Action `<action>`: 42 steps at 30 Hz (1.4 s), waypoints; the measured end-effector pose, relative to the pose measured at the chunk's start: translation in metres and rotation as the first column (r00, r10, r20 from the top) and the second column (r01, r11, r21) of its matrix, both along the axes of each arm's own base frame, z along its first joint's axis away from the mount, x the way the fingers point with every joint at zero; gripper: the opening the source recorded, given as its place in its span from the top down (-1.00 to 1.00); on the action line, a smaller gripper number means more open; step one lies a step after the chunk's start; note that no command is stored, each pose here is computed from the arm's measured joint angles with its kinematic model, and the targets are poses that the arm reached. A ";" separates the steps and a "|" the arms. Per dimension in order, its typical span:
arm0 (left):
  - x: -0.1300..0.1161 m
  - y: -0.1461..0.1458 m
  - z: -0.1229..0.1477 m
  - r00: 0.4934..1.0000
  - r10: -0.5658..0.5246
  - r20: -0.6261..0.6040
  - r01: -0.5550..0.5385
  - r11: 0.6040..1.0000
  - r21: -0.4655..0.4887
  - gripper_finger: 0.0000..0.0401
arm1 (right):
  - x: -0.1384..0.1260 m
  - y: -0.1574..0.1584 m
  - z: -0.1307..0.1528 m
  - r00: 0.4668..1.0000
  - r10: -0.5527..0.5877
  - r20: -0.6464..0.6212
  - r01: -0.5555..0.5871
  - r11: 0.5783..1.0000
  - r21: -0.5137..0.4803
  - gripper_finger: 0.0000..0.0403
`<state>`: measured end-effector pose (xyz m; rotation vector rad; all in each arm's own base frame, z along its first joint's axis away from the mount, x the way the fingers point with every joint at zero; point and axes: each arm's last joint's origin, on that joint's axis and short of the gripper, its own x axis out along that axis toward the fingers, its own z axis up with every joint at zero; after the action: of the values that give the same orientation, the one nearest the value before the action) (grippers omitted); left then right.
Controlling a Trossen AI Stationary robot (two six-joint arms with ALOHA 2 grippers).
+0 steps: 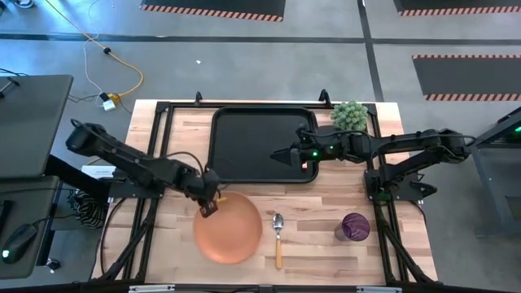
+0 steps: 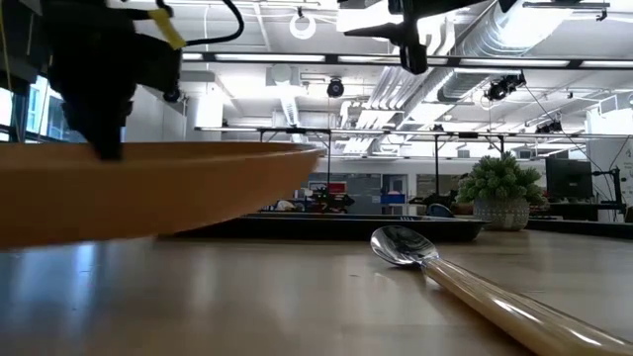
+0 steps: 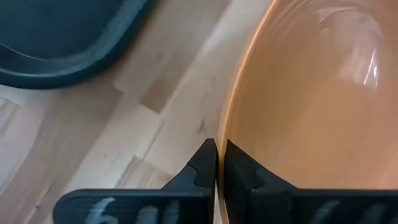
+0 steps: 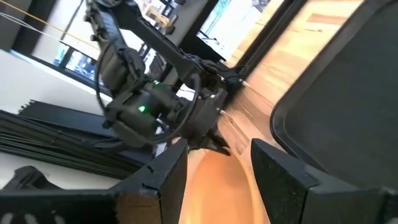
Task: Pick and place plate/cup/fork/spoon on tray
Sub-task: Put the orange plate on the black serving tray to the left of the light orange fork
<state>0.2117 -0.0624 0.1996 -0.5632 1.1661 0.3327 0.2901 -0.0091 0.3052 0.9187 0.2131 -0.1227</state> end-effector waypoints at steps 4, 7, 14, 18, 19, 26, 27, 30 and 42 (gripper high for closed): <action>0.006 0.014 0.003 0.992 0.118 0.040 -0.117 0.993 -0.033 1.00 | 0.001 -0.001 0.006 0.998 -0.003 0.060 0.004 1.000 -0.004 0.17; 0.013 0.026 0.005 0.967 0.239 0.083 -0.233 0.969 -0.081 1.00 | 0.002 -0.004 0.011 0.993 -0.013 0.119 0.013 1.000 -0.006 0.17; 0.021 0.063 0.008 0.879 0.452 0.153 -0.443 0.892 -0.089 1.00 | 0.002 -0.012 0.022 0.973 -0.010 0.233 0.012 1.000 -0.009 0.17; 0.024 0.092 0.010 0.816 0.544 0.197 -0.536 0.839 -0.095 1.00 | 0.001 -0.019 0.029 0.954 0.035 0.299 -0.031 0.999 -0.019 0.17; 0.024 0.099 0.011 0.804 0.556 0.212 -0.549 0.830 -0.095 1.00 | 0.001 -0.022 0.031 0.948 0.040 0.316 -0.034 0.999 -0.023 0.17; 0.021 0.140 0.016 0.751 0.601 0.274 -0.587 0.798 -0.141 1.00 | -0.002 -0.034 0.039 0.920 0.033 0.390 -0.019 0.999 -0.041 0.17; 0.020 0.145 0.016 0.747 0.606 0.275 -0.591 0.794 -0.144 1.00 | -0.002 -0.036 0.039 0.920 0.028 0.390 -0.013 0.999 -0.041 0.17; 0.015 0.159 0.017 0.735 0.619 0.277 -0.607 0.782 -0.141 1.00 | -0.003 -0.041 0.039 0.921 0.012 0.389 0.004 0.999 -0.041 0.17; 0.019 0.210 0.048 0.771 0.574 0.275 -0.588 0.808 -0.037 1.00 | -0.006 -0.055 0.039 0.921 -0.035 0.389 0.055 0.998 -0.039 0.17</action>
<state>0.2303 0.1473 0.2476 -0.8972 0.6848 0.7922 0.2842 -0.0638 0.3438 0.8799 -0.1802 0.0141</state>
